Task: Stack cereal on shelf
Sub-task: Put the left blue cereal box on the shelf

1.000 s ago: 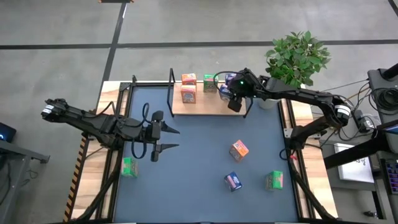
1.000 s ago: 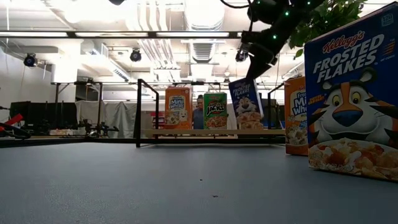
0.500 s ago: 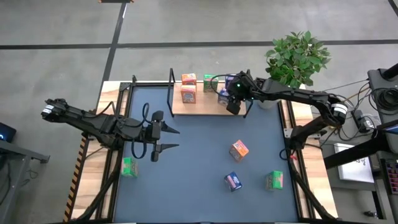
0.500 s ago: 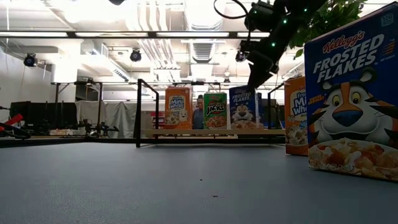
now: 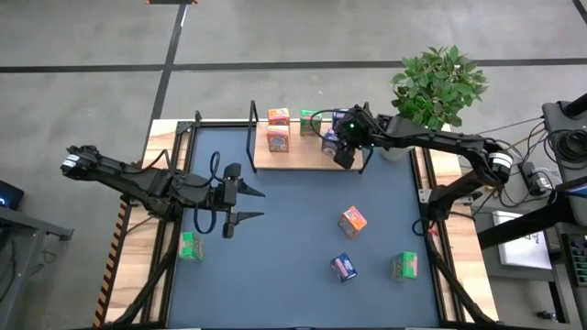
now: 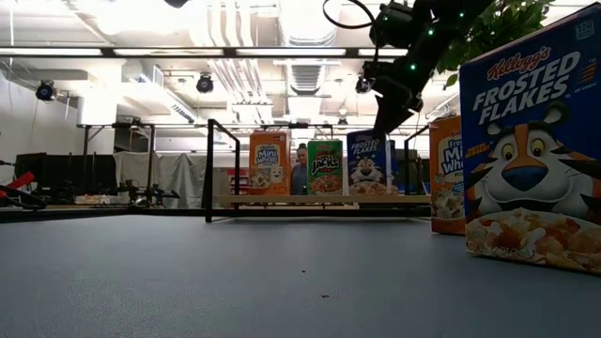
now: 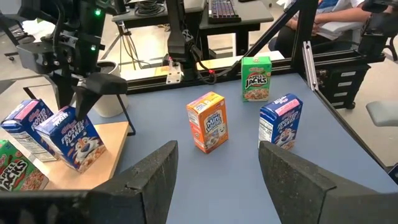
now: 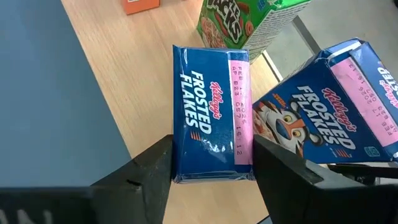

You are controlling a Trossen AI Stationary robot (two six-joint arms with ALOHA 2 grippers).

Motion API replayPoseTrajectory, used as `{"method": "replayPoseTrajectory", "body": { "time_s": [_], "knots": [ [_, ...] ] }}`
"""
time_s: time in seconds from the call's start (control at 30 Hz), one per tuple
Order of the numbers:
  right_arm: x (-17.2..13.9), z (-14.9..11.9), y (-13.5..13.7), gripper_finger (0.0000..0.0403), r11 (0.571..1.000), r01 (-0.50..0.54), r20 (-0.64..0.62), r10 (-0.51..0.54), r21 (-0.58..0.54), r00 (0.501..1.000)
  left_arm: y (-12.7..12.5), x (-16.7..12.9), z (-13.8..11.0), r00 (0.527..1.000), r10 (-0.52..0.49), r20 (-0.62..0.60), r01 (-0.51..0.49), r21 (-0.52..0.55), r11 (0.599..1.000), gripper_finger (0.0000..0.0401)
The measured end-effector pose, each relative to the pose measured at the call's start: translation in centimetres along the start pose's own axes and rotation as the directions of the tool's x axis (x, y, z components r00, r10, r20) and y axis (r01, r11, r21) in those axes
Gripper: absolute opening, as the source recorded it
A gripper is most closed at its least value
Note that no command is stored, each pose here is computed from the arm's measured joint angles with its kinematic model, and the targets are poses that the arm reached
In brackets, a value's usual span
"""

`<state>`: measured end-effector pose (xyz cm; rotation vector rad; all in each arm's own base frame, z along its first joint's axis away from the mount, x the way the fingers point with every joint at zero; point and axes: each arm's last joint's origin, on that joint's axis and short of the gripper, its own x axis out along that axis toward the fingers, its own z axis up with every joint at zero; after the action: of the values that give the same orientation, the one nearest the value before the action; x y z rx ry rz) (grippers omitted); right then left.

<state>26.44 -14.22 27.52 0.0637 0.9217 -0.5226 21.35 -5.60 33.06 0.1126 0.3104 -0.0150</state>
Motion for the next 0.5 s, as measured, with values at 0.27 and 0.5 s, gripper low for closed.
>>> {"method": "replayPoseTrajectory", "body": {
  "time_s": [0.27,0.5],
  "knots": [
    [-0.5,0.4,-0.1,0.0263,1.000,0.000,0.005,0.000,0.005,1.000,0.0,0.0,0.0,1.000,0.000,-0.001,0.000,0.000,1.000,0.0208],
    [-2.6,2.5,0.4,0.0257,1.000,-0.016,0.068,0.014,0.020,0.998,0.0,0.0,-0.1,1.000,-0.001,-0.009,0.001,0.008,1.000,0.0208]
  ]
}}
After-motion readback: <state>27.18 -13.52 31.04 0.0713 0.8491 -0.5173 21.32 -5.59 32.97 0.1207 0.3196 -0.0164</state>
